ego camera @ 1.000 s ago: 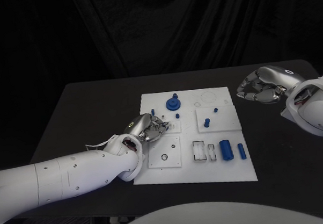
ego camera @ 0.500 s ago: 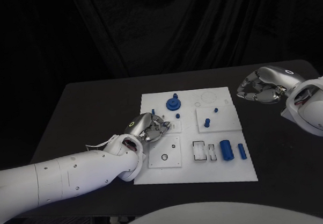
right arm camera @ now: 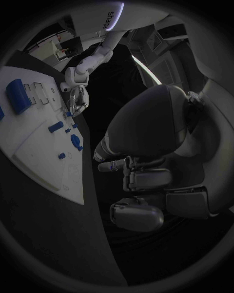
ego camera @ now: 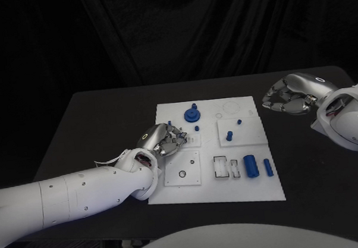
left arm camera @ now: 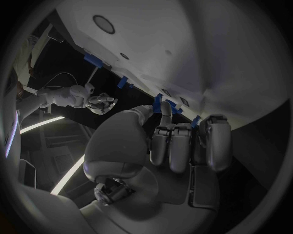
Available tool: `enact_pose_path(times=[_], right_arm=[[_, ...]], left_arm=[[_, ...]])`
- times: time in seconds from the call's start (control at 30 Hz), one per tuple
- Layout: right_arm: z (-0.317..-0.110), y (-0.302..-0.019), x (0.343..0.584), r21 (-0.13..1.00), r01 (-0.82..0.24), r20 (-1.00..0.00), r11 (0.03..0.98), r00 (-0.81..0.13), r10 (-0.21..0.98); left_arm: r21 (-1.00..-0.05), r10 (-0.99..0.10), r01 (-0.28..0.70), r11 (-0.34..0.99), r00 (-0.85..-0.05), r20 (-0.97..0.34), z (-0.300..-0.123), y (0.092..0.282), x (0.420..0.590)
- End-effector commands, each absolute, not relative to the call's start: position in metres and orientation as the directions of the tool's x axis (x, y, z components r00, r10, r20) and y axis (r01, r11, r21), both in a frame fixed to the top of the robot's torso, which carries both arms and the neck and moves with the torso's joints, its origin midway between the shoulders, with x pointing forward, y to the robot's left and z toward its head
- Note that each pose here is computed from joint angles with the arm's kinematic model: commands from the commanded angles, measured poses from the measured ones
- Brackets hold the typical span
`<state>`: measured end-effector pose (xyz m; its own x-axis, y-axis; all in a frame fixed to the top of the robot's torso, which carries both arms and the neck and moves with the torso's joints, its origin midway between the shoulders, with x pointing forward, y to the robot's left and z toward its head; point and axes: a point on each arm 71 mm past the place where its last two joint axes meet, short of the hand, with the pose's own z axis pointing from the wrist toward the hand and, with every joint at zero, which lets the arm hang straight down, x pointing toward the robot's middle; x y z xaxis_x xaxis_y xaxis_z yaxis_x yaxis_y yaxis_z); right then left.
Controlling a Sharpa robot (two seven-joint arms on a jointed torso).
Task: Assemble the parts on the task board
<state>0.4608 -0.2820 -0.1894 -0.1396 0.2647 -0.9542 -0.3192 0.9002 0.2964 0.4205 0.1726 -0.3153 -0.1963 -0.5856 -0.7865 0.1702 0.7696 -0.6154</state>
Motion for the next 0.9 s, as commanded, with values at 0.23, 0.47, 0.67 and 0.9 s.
enact_pose_path(times=[0.23,0.47,0.67,0.9], right_arm=[[-0.191,-0.282,0.46,0.295,-0.304,-0.954,0.906,-0.145,0.262],[-0.191,-0.282,0.46,0.295,-0.305,-0.954,0.905,-0.146,0.262],[-0.191,-0.282,0.46,0.295,-0.305,-0.954,0.905,-0.146,0.262],[-0.191,-0.282,0.46,0.295,-0.306,-0.954,0.905,-0.147,0.261]], left_arm=[[-0.617,-0.595,0.18,0.766,-0.164,-0.787,-0.316,0.172,0.422],[-0.614,-0.59,0.171,0.771,-0.174,-0.789,-0.32,0.172,0.423],[-0.611,-0.584,0.166,0.774,-0.182,-0.791,-0.323,0.17,0.423],[-0.609,-0.582,0.167,0.776,-0.185,-0.792,-0.326,0.169,0.424]])
